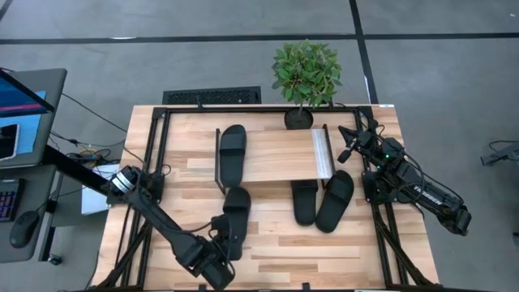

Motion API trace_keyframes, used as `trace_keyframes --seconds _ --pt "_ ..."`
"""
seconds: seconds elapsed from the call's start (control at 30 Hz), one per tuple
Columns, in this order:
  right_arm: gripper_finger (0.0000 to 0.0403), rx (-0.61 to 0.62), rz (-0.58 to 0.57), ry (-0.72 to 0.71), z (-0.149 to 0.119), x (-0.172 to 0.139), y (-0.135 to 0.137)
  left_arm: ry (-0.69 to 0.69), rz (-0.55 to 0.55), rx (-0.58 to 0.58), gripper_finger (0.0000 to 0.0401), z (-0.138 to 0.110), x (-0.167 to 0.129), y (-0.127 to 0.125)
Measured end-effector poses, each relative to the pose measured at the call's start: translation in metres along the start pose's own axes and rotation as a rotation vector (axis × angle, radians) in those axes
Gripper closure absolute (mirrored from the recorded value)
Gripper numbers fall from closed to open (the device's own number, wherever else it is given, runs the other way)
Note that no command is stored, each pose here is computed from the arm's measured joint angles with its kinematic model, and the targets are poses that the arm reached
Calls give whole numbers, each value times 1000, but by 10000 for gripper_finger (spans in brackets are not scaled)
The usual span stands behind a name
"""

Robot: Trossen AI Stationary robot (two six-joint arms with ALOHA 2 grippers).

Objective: Pick and place slides into the shelf
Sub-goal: Put the black slide on the shelf

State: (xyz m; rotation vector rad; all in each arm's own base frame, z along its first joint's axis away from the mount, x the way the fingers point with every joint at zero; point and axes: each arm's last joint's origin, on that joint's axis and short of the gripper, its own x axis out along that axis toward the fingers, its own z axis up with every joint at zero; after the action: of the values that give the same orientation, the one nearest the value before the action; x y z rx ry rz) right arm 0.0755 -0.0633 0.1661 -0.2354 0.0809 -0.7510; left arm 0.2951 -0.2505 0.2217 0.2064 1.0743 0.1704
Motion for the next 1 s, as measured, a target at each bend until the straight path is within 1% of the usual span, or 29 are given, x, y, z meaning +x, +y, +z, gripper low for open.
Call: trace_keyframes --seconds 0.3,0.5,1.0 --pt "403 0 0 0 0 0 0 -40 -11 -10 401 8 -23 -5" --pt "403 0 0 0 0 0 0 -57 -3 -21 401 8 -34 -7" --pt "403 0 0 0 0 0 0 -113 14 -32 401 3 -44 -17"
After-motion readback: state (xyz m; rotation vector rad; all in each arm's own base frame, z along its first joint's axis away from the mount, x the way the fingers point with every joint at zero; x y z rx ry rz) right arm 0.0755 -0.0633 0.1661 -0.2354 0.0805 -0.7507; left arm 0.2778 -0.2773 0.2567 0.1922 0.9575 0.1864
